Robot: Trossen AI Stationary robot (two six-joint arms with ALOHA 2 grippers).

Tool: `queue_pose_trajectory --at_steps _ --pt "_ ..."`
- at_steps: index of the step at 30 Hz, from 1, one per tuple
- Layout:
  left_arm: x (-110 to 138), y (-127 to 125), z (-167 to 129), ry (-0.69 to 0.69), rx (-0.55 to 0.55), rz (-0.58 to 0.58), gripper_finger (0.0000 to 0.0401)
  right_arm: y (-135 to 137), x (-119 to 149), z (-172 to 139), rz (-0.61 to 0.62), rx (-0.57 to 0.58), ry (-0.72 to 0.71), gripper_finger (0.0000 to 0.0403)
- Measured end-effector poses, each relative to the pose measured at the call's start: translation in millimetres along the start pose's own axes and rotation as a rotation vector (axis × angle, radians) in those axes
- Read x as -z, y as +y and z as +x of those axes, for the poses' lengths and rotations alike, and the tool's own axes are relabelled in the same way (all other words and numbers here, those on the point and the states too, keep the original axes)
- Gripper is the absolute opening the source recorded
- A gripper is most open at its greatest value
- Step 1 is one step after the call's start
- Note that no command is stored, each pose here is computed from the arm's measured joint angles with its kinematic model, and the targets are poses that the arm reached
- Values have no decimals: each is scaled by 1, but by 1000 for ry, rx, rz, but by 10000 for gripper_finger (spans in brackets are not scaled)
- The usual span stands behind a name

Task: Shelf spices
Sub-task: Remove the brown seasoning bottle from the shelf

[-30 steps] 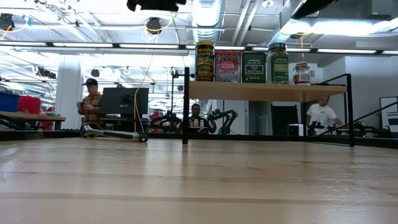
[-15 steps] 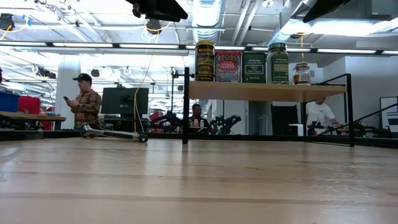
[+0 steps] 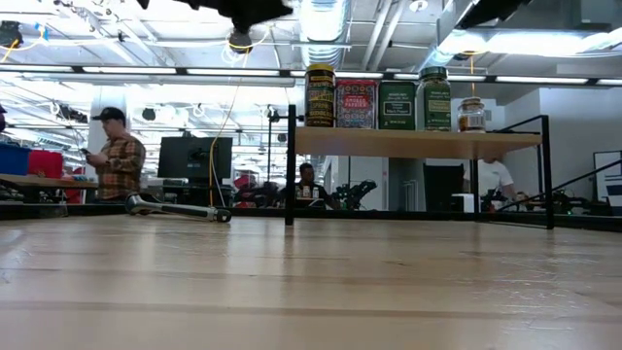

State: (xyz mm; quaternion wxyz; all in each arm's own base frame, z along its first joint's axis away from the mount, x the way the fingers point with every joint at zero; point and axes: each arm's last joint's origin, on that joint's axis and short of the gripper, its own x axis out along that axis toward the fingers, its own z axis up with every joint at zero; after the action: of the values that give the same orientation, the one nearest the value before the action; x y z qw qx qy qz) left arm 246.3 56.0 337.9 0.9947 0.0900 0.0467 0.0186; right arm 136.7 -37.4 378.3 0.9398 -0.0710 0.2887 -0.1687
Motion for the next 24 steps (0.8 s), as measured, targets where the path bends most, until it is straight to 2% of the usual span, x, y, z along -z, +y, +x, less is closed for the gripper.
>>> queue_pose_trajectory --at_steps 2,5,10,16,21,24 --pt "-2 5 -7 -12 20 -11 201 0 -3 0 5 5 -28 7" --pt "-2 11 -15 7 -7 -47 201 0 -5 0 16 -1 -48 7" --pt "4 10 -18 39 -7 -108 201 0 -3 0 48 -11 -35 7" --pt "12 2 -16 123 24 -152 201 1 1 1 59 -17 9 7" --pt "14 -9 -15 172 -15 -163 201 0 5 0 73 0 47 7" --pt "13 -21 -15 188 27 -174 201 -2 10 0 107 15 103 7"
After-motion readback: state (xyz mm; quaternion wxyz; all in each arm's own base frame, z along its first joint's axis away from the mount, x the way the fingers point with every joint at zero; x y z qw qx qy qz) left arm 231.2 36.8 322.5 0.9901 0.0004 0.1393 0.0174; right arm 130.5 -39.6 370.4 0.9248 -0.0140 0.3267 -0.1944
